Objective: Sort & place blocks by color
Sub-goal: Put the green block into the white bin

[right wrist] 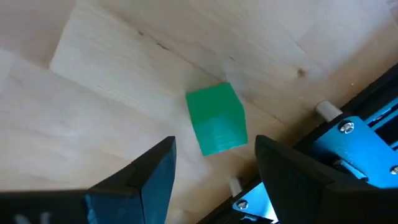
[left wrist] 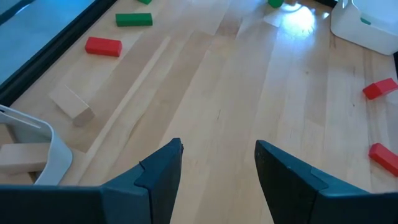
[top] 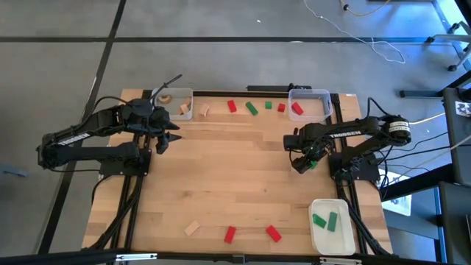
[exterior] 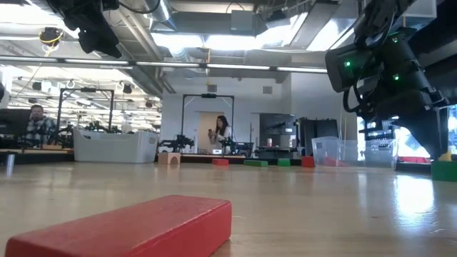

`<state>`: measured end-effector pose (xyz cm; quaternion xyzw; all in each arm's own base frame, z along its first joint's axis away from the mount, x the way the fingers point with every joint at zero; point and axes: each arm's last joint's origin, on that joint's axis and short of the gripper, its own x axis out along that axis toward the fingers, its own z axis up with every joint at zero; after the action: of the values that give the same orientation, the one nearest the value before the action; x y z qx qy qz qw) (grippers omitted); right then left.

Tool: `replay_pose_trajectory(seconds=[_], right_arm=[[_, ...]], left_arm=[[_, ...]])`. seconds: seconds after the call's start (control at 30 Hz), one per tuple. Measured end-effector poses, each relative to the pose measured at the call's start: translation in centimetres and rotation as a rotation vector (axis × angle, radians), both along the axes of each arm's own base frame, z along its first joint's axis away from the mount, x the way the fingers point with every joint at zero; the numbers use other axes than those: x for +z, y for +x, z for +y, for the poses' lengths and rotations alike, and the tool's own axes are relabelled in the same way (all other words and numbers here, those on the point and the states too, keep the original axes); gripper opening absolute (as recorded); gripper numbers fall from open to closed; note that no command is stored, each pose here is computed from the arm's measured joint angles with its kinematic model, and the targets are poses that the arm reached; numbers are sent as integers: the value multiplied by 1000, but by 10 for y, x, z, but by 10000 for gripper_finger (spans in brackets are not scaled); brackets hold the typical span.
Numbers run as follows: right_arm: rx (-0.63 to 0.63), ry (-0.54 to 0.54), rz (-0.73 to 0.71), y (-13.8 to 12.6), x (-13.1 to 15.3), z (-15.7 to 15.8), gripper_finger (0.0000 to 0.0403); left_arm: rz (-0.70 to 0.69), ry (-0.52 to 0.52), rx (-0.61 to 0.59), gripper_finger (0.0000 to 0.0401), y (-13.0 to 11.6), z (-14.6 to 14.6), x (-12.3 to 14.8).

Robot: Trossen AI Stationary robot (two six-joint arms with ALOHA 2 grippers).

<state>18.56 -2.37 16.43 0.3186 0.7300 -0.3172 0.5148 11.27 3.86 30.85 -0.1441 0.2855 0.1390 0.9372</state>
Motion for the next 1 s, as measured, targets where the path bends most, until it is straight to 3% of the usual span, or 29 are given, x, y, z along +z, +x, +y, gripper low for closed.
replay_pose_trajectory(seconds=[0.53, 0.8, 1.0], right_arm=[[72, 102, 152, 19, -49, -1, 211], [93, 109, 141, 27, -47, -2, 131], [136, 75, 57, 49, -33, -4, 131]], left_arm=[[-1, -2, 1, 195, 0, 0, 0], [-1, -2, 1, 195, 0, 0, 0], [-1, -2, 0, 195, 0, 0, 0]])
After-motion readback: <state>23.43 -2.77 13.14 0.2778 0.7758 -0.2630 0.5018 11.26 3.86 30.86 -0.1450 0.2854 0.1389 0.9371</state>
